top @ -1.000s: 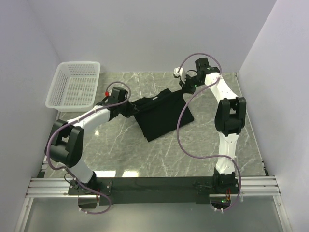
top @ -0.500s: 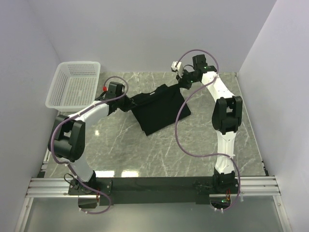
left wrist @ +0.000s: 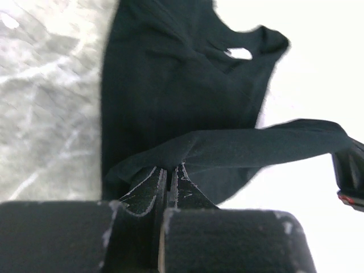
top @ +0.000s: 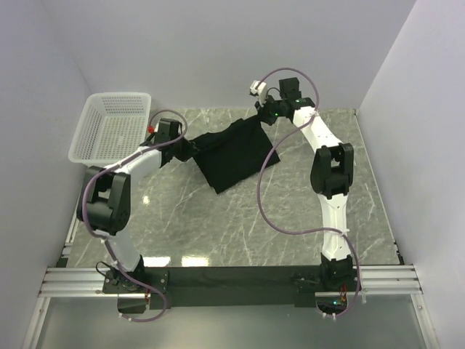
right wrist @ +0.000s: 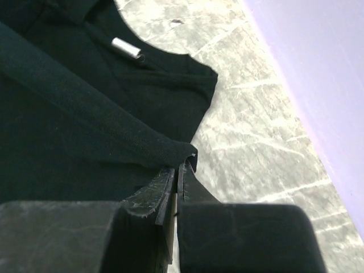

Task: Fold and stack the t-shirts
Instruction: Fold the tshirt

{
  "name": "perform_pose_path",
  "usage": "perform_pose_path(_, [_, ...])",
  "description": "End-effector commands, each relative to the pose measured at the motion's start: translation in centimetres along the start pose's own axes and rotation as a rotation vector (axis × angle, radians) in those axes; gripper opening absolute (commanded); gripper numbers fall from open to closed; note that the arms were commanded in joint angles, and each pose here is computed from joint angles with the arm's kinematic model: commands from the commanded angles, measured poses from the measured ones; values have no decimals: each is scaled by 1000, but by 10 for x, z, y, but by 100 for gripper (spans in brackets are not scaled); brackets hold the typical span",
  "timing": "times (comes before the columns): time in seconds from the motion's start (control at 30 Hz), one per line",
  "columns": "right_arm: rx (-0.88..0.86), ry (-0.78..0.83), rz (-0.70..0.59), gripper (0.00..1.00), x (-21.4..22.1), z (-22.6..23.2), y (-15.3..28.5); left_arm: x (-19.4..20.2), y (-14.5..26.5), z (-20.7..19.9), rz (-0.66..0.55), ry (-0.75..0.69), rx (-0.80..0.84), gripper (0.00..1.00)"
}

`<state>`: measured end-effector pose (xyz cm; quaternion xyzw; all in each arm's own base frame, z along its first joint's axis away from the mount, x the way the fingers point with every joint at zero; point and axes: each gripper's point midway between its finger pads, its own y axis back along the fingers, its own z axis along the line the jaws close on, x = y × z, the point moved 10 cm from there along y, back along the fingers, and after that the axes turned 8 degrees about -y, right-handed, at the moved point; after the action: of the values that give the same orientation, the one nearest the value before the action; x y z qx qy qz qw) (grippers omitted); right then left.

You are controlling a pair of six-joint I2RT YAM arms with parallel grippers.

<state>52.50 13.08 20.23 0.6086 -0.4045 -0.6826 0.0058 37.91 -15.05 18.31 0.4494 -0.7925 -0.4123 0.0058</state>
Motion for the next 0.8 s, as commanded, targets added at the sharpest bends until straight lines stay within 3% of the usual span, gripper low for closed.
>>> perform_pose_path(0.0, [128,-6,-52,0,-13,-13,-11,-10,-14,2,-29,-14,-18,0])
perform_pose_path(0.47, [273,-70,-107,0,-15,-26,-25,-34,-30,-8,-101,-1,35,1])
perform_pose_path(0.73, [320,-74,-109,0,-14,-27,-36,-42,-50,-8,-75,20,35,1])
perform_pose_path(0.77, [334,-80,-109,6,-13,-28,-39,-44,-51,-8,-73,22,34,1])
